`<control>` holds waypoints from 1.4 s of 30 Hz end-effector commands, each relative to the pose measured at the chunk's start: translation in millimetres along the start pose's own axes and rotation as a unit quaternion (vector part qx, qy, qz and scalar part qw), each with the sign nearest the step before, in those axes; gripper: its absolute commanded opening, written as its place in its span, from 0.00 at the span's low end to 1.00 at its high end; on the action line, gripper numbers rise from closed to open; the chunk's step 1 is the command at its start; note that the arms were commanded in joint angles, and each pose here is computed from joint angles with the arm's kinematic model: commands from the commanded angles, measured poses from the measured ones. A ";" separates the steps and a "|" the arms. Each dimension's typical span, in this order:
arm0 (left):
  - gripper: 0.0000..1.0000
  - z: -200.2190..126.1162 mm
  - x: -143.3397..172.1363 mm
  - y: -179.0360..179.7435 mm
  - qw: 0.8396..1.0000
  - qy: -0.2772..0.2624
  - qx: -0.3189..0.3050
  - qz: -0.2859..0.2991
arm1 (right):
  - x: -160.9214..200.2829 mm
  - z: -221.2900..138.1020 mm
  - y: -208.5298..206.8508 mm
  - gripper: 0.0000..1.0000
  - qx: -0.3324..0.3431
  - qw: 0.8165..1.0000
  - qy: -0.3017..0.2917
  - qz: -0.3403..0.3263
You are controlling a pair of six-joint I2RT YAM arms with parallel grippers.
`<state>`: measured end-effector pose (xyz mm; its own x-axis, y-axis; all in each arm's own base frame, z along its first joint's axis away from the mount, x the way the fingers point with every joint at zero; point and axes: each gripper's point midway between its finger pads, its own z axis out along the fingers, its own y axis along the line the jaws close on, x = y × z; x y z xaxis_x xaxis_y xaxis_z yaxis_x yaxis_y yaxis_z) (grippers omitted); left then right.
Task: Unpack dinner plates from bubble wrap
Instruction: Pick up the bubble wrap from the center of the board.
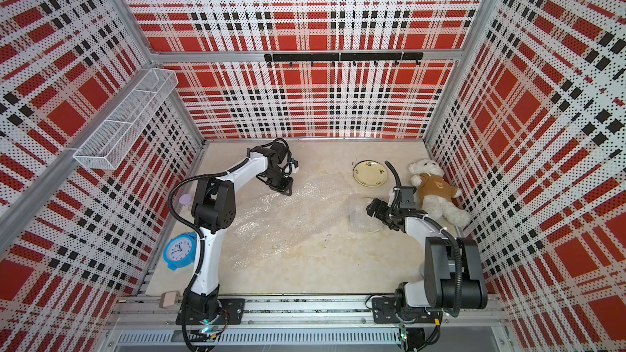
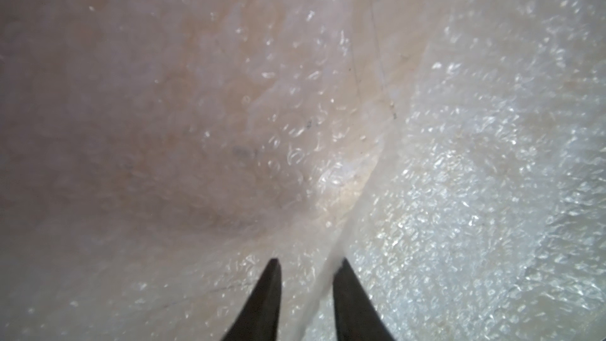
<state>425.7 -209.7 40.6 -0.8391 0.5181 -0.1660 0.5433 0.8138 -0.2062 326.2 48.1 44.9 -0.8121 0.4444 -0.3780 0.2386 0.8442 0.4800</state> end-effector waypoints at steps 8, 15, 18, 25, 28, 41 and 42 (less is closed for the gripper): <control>0.00 -14.7 4.1 -5.2 1.000 0.000 -0.010 -0.003 | 1.6 4.1 -0.5 0.93 -0.007 1.000 -0.004 0.000; 0.00 -45.7 4.4 -7.3 0.999 -0.011 -0.028 -0.012 | 0.8 4.7 1.1 0.93 -0.011 1.000 -0.004 0.001; 0.00 -57.4 4.1 -6.7 0.999 -0.014 -0.032 -0.014 | 0.8 4.7 1.6 0.93 -0.013 1.000 -0.004 0.001; 0.00 -88.6 -3.0 5.0 0.998 -0.047 -0.024 -0.044 | 1.1 4.0 2.1 0.93 -0.014 1.000 -0.004 0.000; 0.00 -105.3 -7.8 6.2 0.996 -0.067 -0.017 -0.054 | 2.1 3.8 1.4 0.93 -0.013 1.000 -0.004 -0.001; 0.00 -148.1 -0.9 54.7 0.988 -0.092 -0.012 -0.125 | 0.0 5.5 4.7 0.93 -0.023 1.000 -0.006 0.002; 0.00 -149.7 -0.1 58.2 0.987 -0.093 -0.013 -0.128 | -0.2 5.1 4.2 0.93 -0.021 1.000 -0.006 0.001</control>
<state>460.2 -130.2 160.9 -0.9175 0.2624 -0.2989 0.3335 0.9171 -0.2186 326.6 52.1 41.4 -0.8113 0.4534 -0.3692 0.2349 0.8310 0.5042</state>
